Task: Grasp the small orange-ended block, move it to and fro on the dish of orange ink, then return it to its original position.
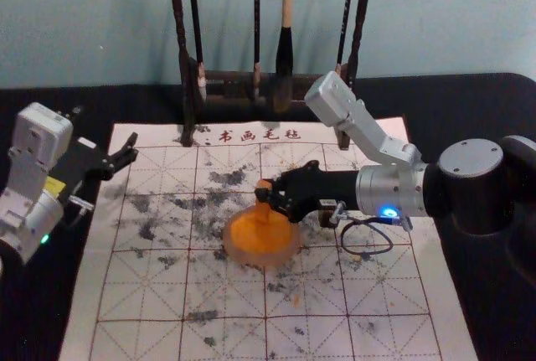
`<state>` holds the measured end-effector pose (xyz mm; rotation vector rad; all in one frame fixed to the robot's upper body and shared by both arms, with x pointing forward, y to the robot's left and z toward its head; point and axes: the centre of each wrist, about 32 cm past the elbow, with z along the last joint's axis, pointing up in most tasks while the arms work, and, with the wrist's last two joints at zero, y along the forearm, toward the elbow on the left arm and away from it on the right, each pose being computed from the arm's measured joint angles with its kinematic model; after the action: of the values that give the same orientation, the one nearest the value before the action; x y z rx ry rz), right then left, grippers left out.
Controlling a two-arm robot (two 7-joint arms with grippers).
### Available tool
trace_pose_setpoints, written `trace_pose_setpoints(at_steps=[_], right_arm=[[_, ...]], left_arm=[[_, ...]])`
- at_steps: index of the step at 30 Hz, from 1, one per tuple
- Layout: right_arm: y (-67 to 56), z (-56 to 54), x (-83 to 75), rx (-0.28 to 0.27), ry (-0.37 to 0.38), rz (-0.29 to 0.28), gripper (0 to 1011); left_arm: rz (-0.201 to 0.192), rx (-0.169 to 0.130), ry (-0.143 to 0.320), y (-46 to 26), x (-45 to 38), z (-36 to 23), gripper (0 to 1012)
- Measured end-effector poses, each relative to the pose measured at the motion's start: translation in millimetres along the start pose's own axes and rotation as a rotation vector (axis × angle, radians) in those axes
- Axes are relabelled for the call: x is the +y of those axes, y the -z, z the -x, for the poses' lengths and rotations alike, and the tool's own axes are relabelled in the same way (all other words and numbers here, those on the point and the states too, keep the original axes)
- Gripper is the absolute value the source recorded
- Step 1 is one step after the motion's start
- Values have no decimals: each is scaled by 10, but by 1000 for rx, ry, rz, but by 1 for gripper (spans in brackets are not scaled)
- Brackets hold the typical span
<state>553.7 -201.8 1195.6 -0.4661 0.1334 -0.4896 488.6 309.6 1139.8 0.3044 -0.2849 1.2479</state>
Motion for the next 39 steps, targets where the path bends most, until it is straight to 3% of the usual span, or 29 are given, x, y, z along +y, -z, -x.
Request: trace_pose_setpoints(at_steps=[28,39], right_arm=[[-44,-13,16,-38,4,30,108],[-38,-18,-64,-36,12,30,108]], left_arm=[[0,0,0,0,0,0,1001],[0,0,0,0,0,0,1001]])
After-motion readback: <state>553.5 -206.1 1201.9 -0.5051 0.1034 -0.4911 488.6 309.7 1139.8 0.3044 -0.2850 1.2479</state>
